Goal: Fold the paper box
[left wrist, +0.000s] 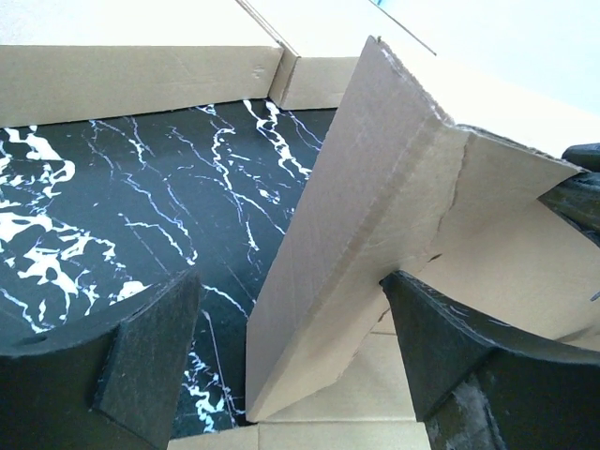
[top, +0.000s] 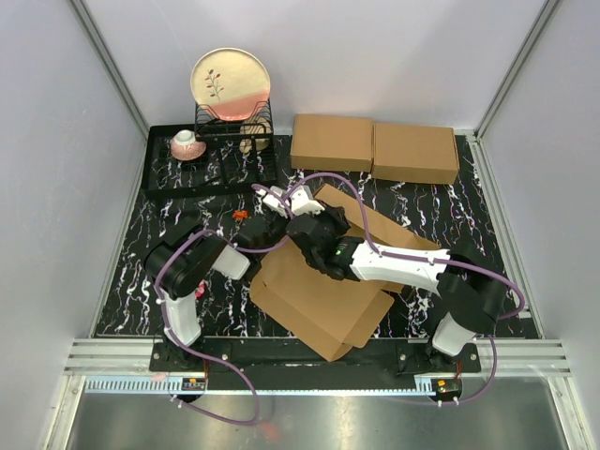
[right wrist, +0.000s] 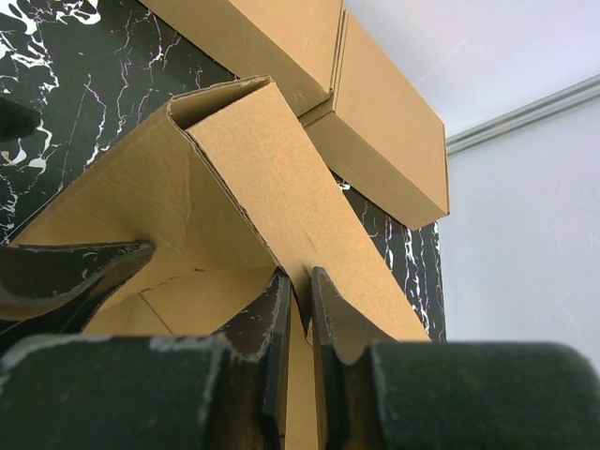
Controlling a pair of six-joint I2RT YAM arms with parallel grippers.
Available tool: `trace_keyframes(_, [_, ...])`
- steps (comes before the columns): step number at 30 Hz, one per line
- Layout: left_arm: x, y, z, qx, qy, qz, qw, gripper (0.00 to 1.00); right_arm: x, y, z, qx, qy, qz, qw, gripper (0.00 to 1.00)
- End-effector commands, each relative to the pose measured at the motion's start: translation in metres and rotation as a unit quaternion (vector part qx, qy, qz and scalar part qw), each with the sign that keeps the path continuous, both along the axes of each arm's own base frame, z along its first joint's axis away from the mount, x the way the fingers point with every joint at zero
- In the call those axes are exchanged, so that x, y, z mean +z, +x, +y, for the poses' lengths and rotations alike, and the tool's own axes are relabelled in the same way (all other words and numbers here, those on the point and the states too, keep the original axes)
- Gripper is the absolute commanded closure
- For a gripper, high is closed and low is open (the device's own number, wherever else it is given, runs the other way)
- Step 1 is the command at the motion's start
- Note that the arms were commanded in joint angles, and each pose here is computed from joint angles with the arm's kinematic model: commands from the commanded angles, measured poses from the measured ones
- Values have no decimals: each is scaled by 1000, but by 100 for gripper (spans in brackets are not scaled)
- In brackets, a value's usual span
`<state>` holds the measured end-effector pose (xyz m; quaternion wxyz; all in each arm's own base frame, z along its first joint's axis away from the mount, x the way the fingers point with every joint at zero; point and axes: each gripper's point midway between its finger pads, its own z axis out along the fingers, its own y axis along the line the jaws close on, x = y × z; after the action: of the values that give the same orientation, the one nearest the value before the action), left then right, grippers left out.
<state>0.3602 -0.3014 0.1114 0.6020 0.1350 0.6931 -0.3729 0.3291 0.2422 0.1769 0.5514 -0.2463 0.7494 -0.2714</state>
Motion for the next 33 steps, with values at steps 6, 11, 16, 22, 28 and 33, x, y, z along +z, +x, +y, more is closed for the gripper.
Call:
trace_keyframes(6, [104,8,-16,-21,-103,-189,976,24,-22,-14,17,48,5,47,998,100])
trace_keyframes(11, [100,12,-18,-21,-94,-195,976,28,-21,-14,18,51,7,48,998,100])
trace_keyframes(16, [94,16,-20,-22,-85,-198,976,40,-20,-15,19,55,10,48,997,100])
trace_keyframes(22, [89,21,-20,-13,-82,-194,977,63,-18,-15,19,57,10,46,997,100])
trace_keyframes(28, [88,23,-16,-1,-78,-195,978,79,-17,-15,20,58,10,46,997,100])
trace_keyframes(33, [88,24,-12,10,-74,-196,978,100,-14,-16,19,58,9,43,997,100])
